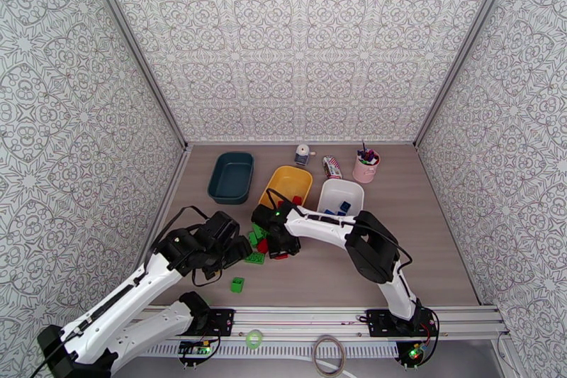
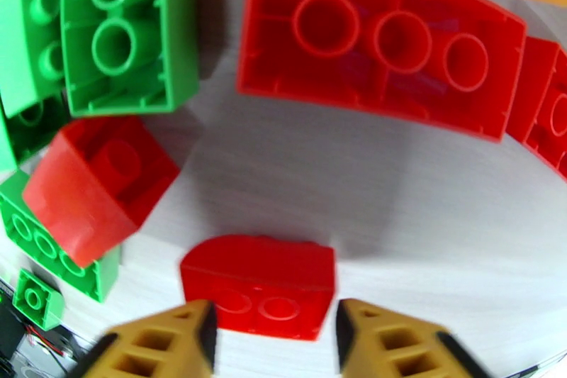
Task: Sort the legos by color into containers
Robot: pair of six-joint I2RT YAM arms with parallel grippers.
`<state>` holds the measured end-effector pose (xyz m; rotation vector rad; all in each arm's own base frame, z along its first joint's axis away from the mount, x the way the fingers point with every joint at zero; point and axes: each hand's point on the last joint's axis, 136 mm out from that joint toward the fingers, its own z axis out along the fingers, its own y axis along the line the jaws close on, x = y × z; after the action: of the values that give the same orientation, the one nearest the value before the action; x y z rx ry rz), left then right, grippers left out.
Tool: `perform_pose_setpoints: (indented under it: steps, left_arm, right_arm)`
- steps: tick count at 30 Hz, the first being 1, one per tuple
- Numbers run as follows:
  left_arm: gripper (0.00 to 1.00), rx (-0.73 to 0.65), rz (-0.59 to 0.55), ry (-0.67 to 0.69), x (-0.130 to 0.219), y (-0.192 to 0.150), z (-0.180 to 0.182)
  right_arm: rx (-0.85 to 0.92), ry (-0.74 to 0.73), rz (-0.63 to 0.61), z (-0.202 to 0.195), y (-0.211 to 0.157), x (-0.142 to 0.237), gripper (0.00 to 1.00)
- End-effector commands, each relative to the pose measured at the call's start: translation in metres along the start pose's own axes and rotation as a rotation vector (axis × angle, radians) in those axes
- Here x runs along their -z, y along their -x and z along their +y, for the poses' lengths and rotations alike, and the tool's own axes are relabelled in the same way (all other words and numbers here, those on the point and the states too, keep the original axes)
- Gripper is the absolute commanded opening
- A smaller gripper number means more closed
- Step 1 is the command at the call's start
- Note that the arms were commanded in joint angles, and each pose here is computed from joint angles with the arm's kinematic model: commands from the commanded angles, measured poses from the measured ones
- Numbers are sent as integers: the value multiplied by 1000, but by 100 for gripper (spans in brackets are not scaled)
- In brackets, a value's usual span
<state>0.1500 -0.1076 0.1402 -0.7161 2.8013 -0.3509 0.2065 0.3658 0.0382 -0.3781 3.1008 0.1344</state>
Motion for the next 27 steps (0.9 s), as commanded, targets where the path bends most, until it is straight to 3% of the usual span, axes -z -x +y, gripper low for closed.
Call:
perform_pose_setpoints:
  steps: [1,17,27]
  left_arm:
    - [89,-10,-20,-53,9,9,-12]
    - [89,14,-13,-49,12,6,-1]
    - [89,19,-13,-54,9,7,-3]
  right_arm:
    - [7,33,-12,2,1,12,58]
    - [9,18,20,7,4,-8,59]
    - [18,-21,2,-1,7,-5,48]
